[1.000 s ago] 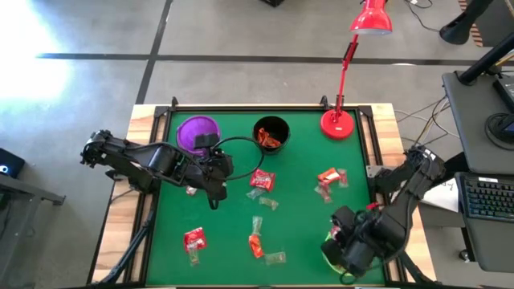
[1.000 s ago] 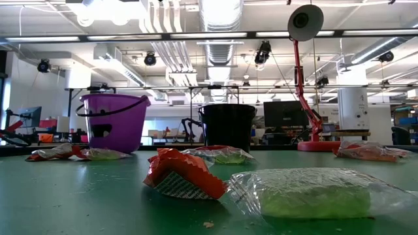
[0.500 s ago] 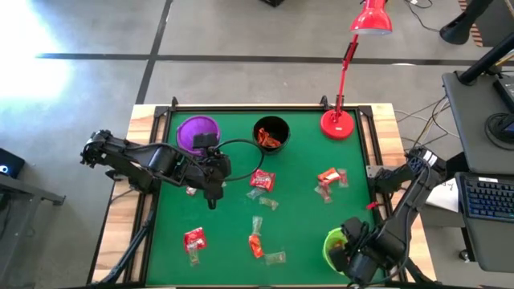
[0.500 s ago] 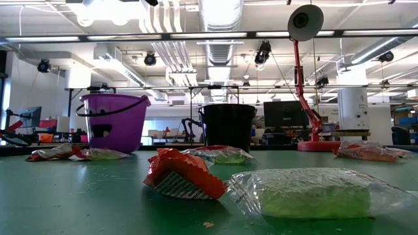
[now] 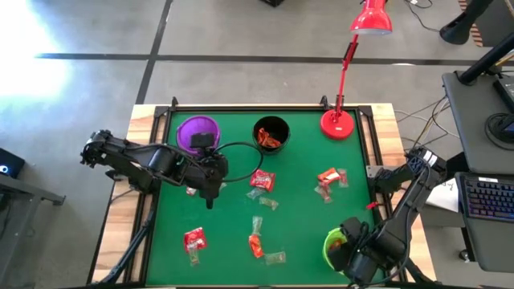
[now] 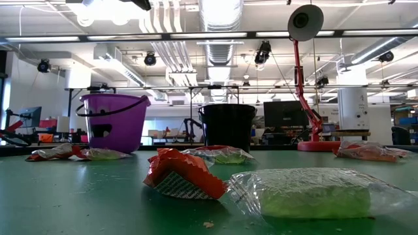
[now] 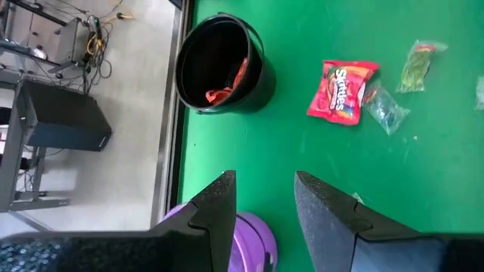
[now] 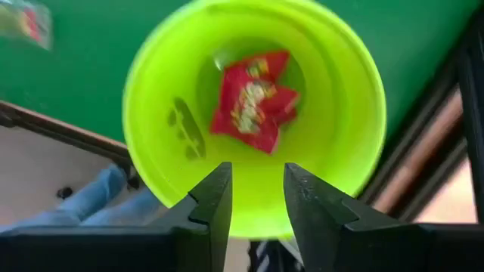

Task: Sort candy
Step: Put the red candy into the green bucket

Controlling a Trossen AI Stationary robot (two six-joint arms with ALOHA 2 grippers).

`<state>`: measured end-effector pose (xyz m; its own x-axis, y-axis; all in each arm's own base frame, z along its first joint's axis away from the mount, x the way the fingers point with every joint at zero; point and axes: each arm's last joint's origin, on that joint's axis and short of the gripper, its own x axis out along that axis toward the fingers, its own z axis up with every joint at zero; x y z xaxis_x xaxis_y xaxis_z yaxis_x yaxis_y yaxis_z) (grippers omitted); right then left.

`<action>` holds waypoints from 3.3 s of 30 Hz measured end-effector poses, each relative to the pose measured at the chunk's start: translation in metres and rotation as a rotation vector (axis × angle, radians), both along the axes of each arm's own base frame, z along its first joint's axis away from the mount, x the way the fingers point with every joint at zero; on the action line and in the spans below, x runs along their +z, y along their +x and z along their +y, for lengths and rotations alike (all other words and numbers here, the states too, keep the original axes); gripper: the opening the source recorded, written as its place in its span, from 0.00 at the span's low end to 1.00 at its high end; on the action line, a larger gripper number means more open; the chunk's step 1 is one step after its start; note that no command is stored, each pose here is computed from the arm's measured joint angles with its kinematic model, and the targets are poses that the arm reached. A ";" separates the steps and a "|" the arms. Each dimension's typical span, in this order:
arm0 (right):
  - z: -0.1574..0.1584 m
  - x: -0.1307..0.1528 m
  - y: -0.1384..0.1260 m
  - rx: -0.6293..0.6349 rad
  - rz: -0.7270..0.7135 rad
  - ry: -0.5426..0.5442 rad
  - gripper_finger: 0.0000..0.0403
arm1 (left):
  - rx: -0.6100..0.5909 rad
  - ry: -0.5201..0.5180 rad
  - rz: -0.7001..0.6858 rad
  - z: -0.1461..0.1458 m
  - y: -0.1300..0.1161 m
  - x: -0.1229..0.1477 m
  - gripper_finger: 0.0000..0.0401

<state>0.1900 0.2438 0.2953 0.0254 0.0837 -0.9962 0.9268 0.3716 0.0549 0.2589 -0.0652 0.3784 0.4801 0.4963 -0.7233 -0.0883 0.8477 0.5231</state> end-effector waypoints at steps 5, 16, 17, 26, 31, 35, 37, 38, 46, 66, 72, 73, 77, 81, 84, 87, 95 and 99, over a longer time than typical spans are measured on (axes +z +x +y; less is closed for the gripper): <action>-0.007 0.000 0.009 -0.065 -0.149 -0.117 0.30 | -0.019 -0.045 0.042 -0.001 -0.003 -0.003 0.30; -0.049 0.016 0.040 -0.100 -0.482 -0.438 0.25 | -0.056 -0.077 0.030 0.004 -0.018 -0.042 0.30; -0.053 0.017 0.042 -0.091 -0.487 -0.453 0.25 | -0.074 -0.087 0.011 0.004 -0.018 -0.047 0.30; -0.084 0.023 0.060 -0.070 -0.459 -0.509 0.25 | -0.118 -0.177 -0.253 0.020 -0.009 -0.086 0.30; -0.089 0.023 0.064 -0.048 -0.446 -0.522 0.25 | -0.068 -0.252 -0.268 0.044 0.004 -0.108 0.30; -0.093 0.026 0.063 -0.036 -0.444 -0.526 0.25 | -0.093 -0.302 -0.212 0.059 0.016 -0.121 0.31; -0.098 0.029 0.062 -0.045 -0.443 -0.528 0.25 | -0.108 -0.280 -0.177 0.065 0.022 -0.126 0.32; -0.100 0.030 0.062 -0.052 -0.448 -0.532 0.25 | -0.110 -0.270 -0.160 0.068 0.025 -0.129 0.32; -0.129 0.043 0.065 -0.046 -0.455 -0.601 0.25 | -0.226 -0.278 -0.017 0.077 0.052 -0.158 0.32; -0.163 0.067 0.053 0.002 -0.473 -0.627 0.25 | -0.323 -0.467 0.028 0.086 0.104 -0.221 0.32; -0.163 0.067 0.053 0.016 -0.468 -0.625 0.25 | -0.312 -0.478 0.038 0.091 0.110 -0.228 0.32; -0.163 0.067 0.053 0.015 -0.468 -0.625 0.25 | -0.297 -0.475 0.043 0.094 0.111 -0.231 0.32; -0.163 0.067 0.052 0.022 -0.468 -0.626 0.25 | -0.237 -0.484 0.055 0.105 0.114 -0.239 0.32; -0.163 0.068 0.052 0.024 -0.469 -0.626 0.25 | -0.223 -0.533 0.065 0.114 0.116 -0.243 0.29; -0.163 0.068 0.052 0.024 -0.470 -0.626 0.25 | -0.223 -0.559 0.068 0.118 0.117 -0.245 0.23; -0.163 0.068 0.052 0.025 -0.469 -0.626 0.25 | -0.226 -0.557 0.072 0.119 0.117 -0.246 0.13; -0.163 0.068 0.052 0.026 -0.469 -0.626 0.25 | -0.251 -0.583 0.094 0.118 0.117 -0.245 0.01; -0.163 0.068 0.052 0.027 -0.469 -0.626 0.25 | -0.259 -0.639 0.143 0.116 0.116 -0.234 0.01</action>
<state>0.2418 0.0803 0.3633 0.4615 -0.4839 -0.7435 0.8488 0.4848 0.2113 0.3754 0.0510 0.1440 0.4043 -0.1642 -0.8997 0.1908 0.9773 -0.0926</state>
